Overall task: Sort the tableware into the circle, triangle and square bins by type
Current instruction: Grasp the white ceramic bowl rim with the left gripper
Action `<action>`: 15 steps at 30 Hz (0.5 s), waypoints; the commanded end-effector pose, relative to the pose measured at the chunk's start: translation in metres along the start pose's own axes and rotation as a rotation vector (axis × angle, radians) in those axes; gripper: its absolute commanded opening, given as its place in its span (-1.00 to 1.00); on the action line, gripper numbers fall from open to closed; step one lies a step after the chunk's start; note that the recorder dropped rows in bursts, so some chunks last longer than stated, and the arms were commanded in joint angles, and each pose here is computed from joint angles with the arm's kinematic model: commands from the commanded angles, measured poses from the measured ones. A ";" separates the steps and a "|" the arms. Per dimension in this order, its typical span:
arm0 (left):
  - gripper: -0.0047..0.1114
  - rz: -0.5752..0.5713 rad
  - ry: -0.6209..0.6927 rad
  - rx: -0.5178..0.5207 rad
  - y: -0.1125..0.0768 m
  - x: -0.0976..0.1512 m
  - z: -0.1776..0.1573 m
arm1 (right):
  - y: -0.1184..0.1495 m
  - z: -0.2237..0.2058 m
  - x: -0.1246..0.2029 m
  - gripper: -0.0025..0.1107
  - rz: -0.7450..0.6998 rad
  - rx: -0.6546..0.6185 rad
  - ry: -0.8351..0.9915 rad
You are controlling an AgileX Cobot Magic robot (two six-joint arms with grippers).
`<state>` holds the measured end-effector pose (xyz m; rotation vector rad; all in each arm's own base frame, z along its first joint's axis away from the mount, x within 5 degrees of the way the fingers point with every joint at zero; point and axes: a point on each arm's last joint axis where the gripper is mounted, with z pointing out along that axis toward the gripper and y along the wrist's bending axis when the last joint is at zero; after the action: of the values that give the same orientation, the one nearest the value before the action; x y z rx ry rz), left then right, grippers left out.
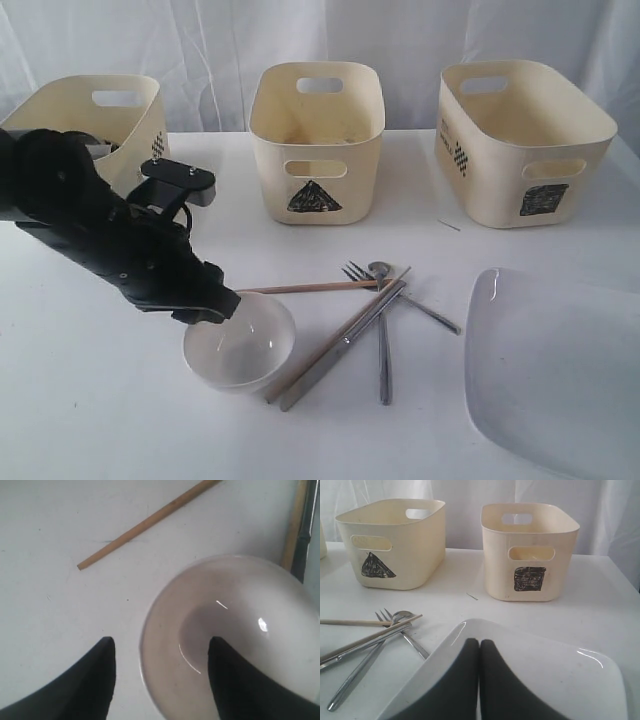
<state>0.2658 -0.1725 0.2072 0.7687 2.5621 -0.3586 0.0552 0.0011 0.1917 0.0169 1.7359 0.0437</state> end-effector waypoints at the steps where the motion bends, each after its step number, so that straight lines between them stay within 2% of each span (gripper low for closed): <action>1: 0.10 -0.003 0.053 0.012 -0.001 0.006 0.010 | 0.000 0.000 0.001 -0.96 0.002 -0.003 -0.006; 6: 0.04 -0.010 0.134 0.013 0.002 0.014 0.035 | 0.000 0.000 0.001 -0.96 0.002 -0.003 -0.006; 10: -0.58 0.039 0.166 -0.009 0.005 0.015 0.041 | 0.000 0.000 0.001 -0.96 0.002 -0.003 -0.006; 11: -0.92 0.100 0.162 -0.032 0.006 0.007 0.031 | 0.000 0.000 0.001 -0.96 0.002 -0.003 -0.006; 13: -0.91 0.220 0.120 -0.108 0.010 -0.014 0.001 | 0.000 0.000 0.001 -0.96 0.002 -0.003 -0.006; 14: -0.91 0.233 0.101 -0.156 0.013 -0.022 -0.015 | 0.000 0.000 0.001 -0.96 0.002 -0.003 -0.006; 15: -0.91 0.229 0.009 -0.268 0.025 -0.042 -0.051 | 0.000 0.000 0.001 -0.96 0.002 -0.003 -0.006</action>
<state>0.2878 -0.1686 0.2196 1.0278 2.5305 -0.0676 0.0552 0.0011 0.1917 0.0169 1.7359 0.0437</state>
